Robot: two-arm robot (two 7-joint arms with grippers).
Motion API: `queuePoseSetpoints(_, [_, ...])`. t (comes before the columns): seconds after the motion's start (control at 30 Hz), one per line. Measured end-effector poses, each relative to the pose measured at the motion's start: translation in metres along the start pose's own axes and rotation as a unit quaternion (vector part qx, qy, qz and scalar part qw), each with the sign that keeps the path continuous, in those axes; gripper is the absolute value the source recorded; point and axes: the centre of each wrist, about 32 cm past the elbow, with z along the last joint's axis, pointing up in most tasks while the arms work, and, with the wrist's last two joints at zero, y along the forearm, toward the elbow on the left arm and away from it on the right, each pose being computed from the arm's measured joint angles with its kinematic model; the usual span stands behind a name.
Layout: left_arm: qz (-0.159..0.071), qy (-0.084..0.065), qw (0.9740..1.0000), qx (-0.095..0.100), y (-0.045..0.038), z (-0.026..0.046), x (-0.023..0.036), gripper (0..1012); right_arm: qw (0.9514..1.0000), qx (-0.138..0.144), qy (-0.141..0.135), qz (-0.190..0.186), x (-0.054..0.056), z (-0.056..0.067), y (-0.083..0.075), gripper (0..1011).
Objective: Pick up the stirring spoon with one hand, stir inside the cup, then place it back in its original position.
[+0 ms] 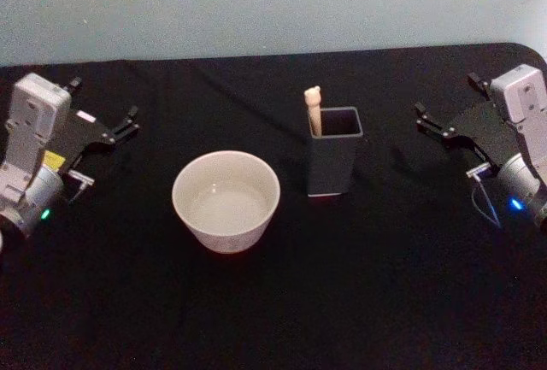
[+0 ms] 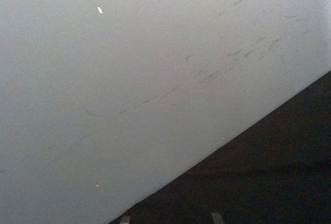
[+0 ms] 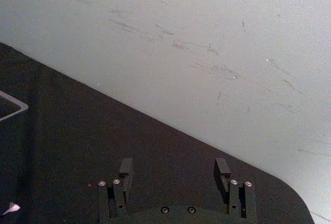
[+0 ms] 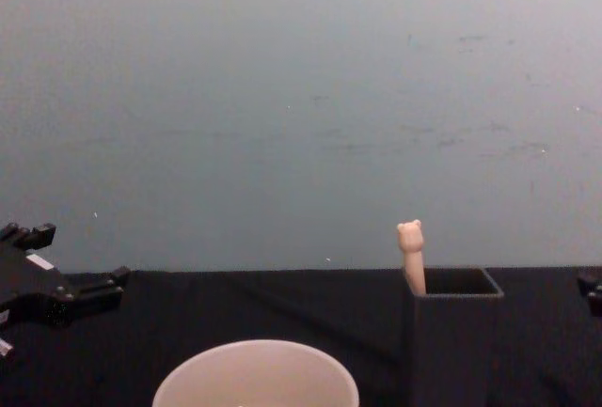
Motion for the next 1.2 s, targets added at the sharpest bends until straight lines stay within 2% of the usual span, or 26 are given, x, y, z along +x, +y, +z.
queuePoseSetpoints(1.2, [0.000,0.000,1.0000,0.000,0.0000,0.0000,0.0000,1001,1.0000,0.000,0.000,0.000,0.0000,0.0000,0.0000,1002])
